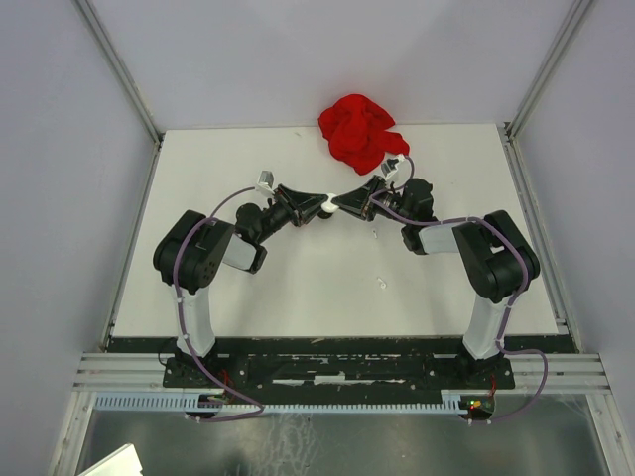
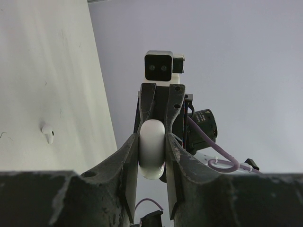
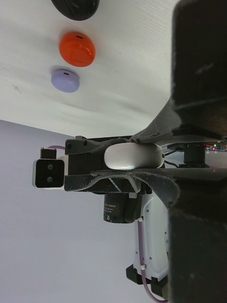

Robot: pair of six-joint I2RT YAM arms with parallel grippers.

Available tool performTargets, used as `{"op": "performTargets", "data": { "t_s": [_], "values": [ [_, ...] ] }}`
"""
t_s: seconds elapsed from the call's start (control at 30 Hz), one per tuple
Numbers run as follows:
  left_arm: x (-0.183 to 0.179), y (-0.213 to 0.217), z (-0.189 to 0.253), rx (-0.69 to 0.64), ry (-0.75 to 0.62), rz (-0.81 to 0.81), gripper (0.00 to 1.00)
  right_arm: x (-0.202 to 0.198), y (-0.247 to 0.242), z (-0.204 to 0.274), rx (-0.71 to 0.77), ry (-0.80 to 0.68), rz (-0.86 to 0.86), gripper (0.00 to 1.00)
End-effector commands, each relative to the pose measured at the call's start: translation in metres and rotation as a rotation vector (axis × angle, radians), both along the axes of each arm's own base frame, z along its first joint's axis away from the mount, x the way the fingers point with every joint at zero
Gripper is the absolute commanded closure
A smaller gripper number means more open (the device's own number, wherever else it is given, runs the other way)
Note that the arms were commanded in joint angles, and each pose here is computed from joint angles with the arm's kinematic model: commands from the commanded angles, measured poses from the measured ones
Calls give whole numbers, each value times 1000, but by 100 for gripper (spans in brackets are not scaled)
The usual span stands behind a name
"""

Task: Insert the wireless bluetooth earbuds into the charging case
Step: Pick up the charging case at the center of the board, then open the charging case.

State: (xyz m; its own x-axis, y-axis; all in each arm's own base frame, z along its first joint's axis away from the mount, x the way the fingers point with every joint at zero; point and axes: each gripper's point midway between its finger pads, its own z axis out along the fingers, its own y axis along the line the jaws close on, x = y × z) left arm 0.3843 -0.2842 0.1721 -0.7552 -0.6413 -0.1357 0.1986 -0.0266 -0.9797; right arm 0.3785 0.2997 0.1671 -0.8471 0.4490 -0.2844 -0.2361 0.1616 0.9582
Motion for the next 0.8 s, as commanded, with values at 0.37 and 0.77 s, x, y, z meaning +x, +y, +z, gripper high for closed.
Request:
{"op": "performTargets", "data": {
  "t_s": [0.37, 0.77],
  "values": [
    [2, 9, 22, -24, -89, 40, 66, -5, 1, 11, 29, -63, 32, 92],
    [-1, 8, 24, -31, -97, 27, 97, -2, 2, 14, 34, -69, 33, 53]
  ]
}}
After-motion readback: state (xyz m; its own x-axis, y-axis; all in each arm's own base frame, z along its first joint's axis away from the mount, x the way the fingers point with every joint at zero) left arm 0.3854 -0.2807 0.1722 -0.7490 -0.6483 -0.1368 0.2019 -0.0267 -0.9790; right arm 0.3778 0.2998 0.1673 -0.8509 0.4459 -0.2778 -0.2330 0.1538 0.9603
